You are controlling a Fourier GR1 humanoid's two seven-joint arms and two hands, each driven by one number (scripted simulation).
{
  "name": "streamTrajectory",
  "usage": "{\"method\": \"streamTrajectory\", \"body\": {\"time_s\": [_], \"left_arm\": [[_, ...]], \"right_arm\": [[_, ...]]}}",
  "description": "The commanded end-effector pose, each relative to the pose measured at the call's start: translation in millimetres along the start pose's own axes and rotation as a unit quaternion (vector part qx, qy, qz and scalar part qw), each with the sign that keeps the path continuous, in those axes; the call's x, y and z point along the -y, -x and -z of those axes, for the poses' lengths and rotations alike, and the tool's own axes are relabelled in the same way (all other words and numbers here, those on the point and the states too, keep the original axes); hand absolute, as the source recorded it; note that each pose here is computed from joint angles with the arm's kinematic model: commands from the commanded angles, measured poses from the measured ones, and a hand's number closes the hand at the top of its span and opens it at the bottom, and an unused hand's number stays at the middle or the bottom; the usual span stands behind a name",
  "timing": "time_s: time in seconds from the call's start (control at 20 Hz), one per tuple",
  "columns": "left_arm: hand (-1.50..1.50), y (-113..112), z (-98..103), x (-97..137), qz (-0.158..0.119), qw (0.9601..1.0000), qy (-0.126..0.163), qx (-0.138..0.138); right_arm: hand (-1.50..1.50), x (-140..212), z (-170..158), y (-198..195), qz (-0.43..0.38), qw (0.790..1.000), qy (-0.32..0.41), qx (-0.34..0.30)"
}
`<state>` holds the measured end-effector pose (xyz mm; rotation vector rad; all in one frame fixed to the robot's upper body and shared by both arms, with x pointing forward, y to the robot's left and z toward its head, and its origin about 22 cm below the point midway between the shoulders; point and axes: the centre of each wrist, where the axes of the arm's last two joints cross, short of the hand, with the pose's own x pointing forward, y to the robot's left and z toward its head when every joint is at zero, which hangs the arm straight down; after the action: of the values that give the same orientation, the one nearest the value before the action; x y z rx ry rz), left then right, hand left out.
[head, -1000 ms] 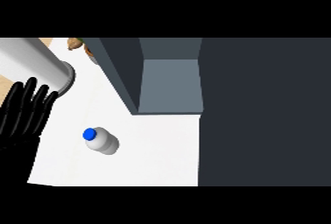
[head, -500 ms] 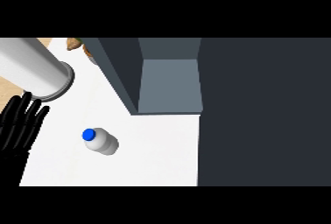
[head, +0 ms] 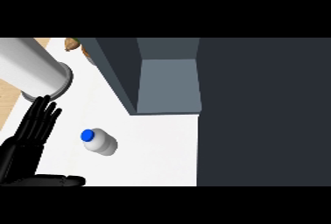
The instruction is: Pick up the bottled water, place it into the cabinet and close the cabinet
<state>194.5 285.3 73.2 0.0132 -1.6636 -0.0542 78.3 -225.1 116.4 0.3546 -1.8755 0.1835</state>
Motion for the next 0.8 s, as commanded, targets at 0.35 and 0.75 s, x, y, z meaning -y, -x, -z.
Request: {"method": "streamTrajectory", "body": {"time_s": [0.35, 0.75], "left_arm": [[-1.5, 107, 8, -11, -0.057, 0.9955, -0.001, -0.075], [-1.5, 163, 31, -13, -0.055, 0.9944, 0.009, -0.09]], "right_arm": [[-1.5, -15, -19, -45, -0.025, 0.999, -0.012, 0.027], [-1.5, -13, -26, -40, -0.022, 0.999, -0.002, 0.023]]}}
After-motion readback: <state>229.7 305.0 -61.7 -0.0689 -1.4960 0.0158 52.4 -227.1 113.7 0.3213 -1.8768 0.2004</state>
